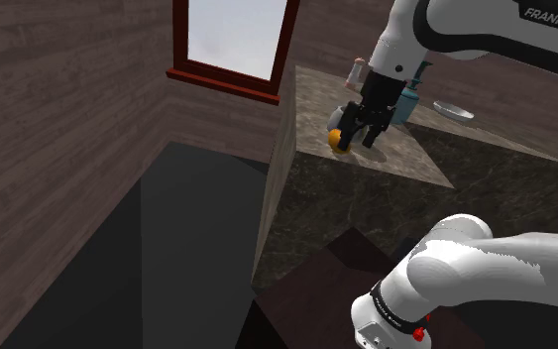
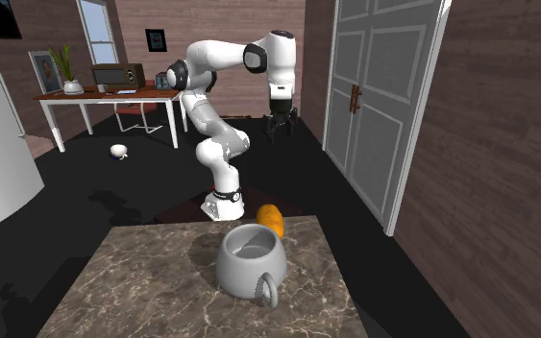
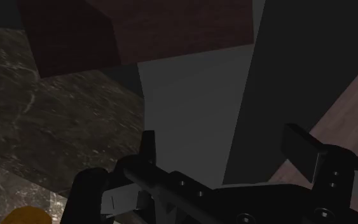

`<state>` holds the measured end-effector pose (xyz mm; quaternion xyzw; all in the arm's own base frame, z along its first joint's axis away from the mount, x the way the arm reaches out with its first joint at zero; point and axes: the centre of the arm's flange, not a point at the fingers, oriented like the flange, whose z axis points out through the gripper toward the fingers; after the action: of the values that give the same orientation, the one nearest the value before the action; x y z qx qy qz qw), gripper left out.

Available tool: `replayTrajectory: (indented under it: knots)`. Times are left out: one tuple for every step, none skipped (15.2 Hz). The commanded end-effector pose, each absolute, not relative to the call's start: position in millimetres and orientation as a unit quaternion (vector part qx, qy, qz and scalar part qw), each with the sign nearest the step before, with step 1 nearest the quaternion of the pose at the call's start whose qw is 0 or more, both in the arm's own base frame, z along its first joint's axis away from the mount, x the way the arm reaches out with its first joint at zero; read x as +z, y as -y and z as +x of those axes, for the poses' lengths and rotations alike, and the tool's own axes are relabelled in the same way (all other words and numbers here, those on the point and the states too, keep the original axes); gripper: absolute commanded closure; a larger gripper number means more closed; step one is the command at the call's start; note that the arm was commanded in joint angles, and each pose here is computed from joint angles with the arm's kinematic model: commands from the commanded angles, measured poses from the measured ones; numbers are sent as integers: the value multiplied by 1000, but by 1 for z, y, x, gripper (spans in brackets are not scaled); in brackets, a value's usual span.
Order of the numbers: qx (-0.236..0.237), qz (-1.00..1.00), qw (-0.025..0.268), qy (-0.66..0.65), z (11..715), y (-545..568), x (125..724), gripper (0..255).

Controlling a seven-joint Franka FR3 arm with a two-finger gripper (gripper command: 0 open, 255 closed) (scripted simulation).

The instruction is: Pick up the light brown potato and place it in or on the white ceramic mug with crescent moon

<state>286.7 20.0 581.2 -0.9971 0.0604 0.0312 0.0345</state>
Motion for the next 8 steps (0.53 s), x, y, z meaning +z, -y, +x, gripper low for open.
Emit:
replayTrajectory:
  knots:
    - [31,-997,35,-60,287,-20,581,0]
    - [36,-996,22,-73,298,-18,575,0]
    - [41,-996,9,-85,310,-15,570,0]
    - [46,-994,-4,-97,322,-12,564,0]
    - [51,-993,-17,-109,333,-8,558,0]
    - [55,-991,-30,-121,344,-4,552,0]
    - [60,-988,-43,-133,355,1,546,0]
    - [65,-986,-55,-145,366,5,540,0]
